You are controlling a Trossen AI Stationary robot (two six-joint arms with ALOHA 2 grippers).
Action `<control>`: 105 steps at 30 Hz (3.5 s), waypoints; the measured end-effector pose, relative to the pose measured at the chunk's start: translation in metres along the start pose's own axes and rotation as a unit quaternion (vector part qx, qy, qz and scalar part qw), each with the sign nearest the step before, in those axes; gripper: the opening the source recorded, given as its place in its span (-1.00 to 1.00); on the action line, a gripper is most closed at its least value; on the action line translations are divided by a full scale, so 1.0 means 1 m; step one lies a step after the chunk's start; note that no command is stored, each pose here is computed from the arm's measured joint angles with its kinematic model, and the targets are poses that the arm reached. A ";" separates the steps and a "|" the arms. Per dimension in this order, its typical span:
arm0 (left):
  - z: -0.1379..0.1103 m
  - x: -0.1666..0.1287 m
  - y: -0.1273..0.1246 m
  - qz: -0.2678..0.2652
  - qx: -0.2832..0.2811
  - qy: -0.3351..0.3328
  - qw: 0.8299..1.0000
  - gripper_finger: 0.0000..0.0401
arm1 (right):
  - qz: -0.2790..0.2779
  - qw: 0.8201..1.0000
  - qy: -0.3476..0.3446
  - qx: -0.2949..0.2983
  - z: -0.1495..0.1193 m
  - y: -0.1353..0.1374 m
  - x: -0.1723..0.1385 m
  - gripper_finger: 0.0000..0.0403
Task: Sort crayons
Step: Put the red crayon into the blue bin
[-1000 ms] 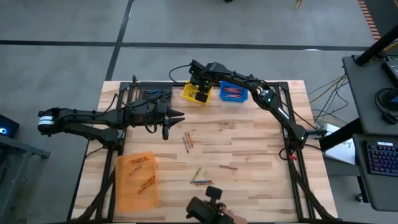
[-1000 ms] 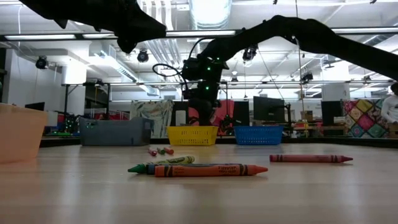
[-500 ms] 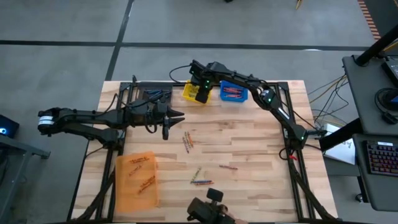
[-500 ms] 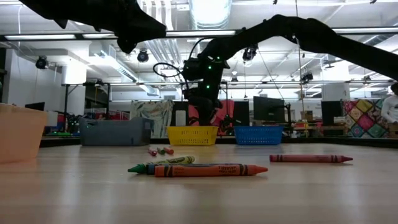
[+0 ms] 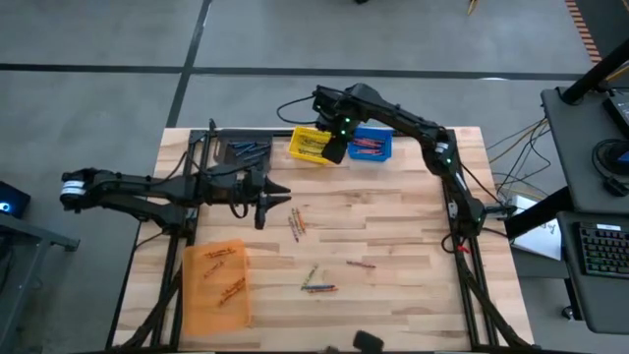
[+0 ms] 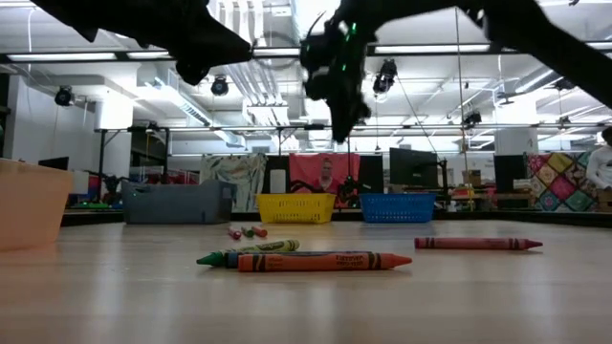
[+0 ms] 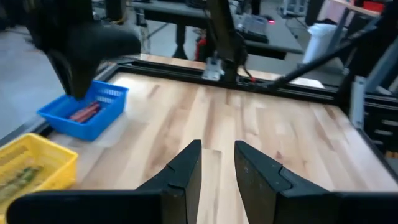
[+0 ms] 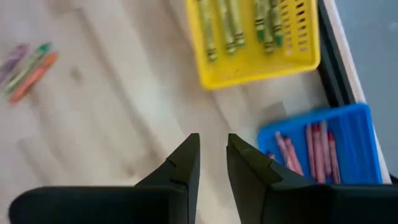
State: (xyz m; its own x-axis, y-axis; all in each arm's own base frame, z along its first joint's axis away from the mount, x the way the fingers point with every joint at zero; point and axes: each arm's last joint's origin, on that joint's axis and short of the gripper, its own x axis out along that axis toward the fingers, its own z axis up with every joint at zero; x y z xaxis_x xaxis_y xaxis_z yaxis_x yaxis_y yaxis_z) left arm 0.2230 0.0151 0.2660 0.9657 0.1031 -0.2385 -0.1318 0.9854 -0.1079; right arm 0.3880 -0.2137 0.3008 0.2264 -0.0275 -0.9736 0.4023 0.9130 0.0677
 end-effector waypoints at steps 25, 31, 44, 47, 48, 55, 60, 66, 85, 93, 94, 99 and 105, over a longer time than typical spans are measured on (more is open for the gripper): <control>-0.016 0.036 -0.036 -0.063 0.064 0.160 0.983 -0.66 | 0.060 0.955 -0.246 -0.158 -0.119 0.185 -0.064 -0.66; -0.026 0.050 -0.037 -0.069 0.157 0.317 0.933 -0.67 | 0.081 0.952 -0.250 -0.154 -0.155 0.196 -0.048 -0.66; -0.057 0.090 -0.039 -0.110 0.286 0.439 0.845 -0.61 | 0.086 0.951 -0.287 -0.079 -0.219 0.187 -0.020 -0.66; -0.062 0.094 -0.038 -0.116 0.296 0.451 0.834 -0.56 | 0.101 0.941 -0.315 -0.073 -0.229 0.186 -0.015 -0.66; -0.064 0.095 -0.038 -0.117 0.298 0.452 0.832 -0.54 | 0.107 0.937 -0.324 -0.072 -0.231 0.186 -0.013 -0.66; -0.068 0.095 -0.036 -0.112 0.341 0.453 0.816 -0.35 | 0.125 0.924 -0.354 -0.067 -0.239 0.183 -0.002 -0.66; -0.065 0.100 -0.037 -0.108 0.366 0.424 0.821 -0.27 | 0.125 0.924 -0.356 -0.067 -0.238 0.184 0.000 -0.66; -0.073 0.105 -0.036 -0.119 0.386 0.431 0.807 -0.27 | 0.125 0.924 -0.355 -0.067 -0.238 0.184 0.000 -0.66; -0.101 0.122 -0.019 -0.120 0.383 0.479 0.781 -0.27 | 0.125 0.924 -0.355 -0.067 -0.238 0.184 0.000 -0.66; -0.102 0.122 -0.018 -0.123 0.386 0.479 0.779 -0.32 | 0.125 0.924 -0.355 -0.068 -0.238 0.184 0.000 -0.66; -0.102 0.122 -0.018 -0.123 0.386 0.479 0.779 -0.34 | 0.125 0.924 -0.355 -0.068 -0.238 0.184 0.000 -0.66; -0.102 0.122 -0.018 -0.135 0.379 0.478 0.781 -0.44 | 0.125 0.924 -0.355 -0.067 -0.238 0.184 0.000 -0.66; -0.103 0.122 -0.019 -0.136 0.375 0.479 0.782 -0.53 | 0.126 0.924 -0.355 -0.067 -0.238 0.184 0.000 -0.66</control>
State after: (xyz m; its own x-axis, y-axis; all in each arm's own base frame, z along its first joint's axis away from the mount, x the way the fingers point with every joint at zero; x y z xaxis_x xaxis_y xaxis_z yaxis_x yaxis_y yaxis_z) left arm 0.3202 -0.0045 0.1400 0.2777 0.0813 -0.9572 0.5645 0.7924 0.2311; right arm 0.2510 0.0507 0.2614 0.8418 -0.0244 -0.5392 0.1546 0.9680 0.1976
